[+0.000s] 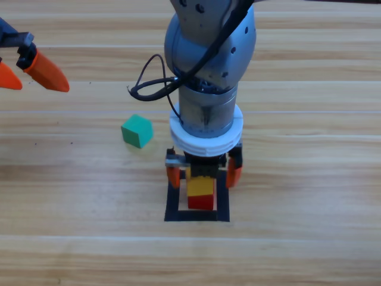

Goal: Stack the blocks in the rectangular block: red at the bottom, yellow in the middle, green on top

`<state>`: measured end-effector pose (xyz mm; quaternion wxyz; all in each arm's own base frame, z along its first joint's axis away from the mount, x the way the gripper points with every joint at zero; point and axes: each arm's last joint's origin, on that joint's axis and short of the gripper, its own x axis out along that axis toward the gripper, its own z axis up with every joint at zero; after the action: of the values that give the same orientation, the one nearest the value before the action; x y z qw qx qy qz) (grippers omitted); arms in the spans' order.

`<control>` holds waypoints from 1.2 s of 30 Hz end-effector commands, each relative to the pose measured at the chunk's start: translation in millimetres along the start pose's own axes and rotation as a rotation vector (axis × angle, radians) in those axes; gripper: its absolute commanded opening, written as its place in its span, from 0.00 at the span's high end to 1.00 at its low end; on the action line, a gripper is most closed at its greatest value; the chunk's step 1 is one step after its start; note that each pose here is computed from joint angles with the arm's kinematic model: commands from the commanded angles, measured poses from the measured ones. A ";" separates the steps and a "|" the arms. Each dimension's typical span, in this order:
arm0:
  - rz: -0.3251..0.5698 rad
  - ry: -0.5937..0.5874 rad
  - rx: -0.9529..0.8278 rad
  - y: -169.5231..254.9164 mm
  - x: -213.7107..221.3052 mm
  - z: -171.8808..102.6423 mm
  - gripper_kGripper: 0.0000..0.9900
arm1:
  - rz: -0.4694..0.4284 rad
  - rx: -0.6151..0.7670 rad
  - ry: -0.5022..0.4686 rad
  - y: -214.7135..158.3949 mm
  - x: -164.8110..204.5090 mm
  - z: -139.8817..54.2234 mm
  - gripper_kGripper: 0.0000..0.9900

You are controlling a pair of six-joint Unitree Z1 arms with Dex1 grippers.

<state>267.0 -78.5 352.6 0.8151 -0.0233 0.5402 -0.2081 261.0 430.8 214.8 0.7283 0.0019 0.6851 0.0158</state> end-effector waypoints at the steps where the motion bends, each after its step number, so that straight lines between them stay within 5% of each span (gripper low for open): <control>1: -0.001 0.022 -0.035 6.6 9.3 1.1 0.00 | 0.049 -0.021 -0.124 -7.5 -57.1 -10.3 0.00; 10: 0.019 -0.053 -0.007 -4.2 9.8 50.7 0.02 | 0.161 -0.126 -0.278 -37.5 -134.4 -34.7 0.00; 13: 0.058 -0.002 0.040 -21.7 43.2 72.4 0.02 | 0.324 -0.207 -0.390 -76.5 -142.9 -57.5 0.00; 15: 0.077 0.036 0.066 -29.8 66.9 79.8 0.02 | 0.519 -0.260 -0.473 -115.3 -138.3 -76.1 0.00; 17: 0.104 0.069 0.097 -38.6 87.8 83.2 0.01 | 0.579 -0.318 -0.525 -139.2 -135.8 -87.9 0.00; 25: 0.166 0.192 0.114 -56.3 161.4 85.8 0.01 | 0.642 -0.548 -0.567 -214.8 -141.5 -97.1 0.00; 36: 0.226 0.301 -0.024 -90.0 206.2 97.0 0.01 | 0.649 -0.698 -0.592 -220.8 -127.0 -106.0 0.00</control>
<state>397.7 -223.4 275.8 0.7724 0.0250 0.6231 -0.1206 148.7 213.0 335.5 0.8000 -0.0229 0.3755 0.4674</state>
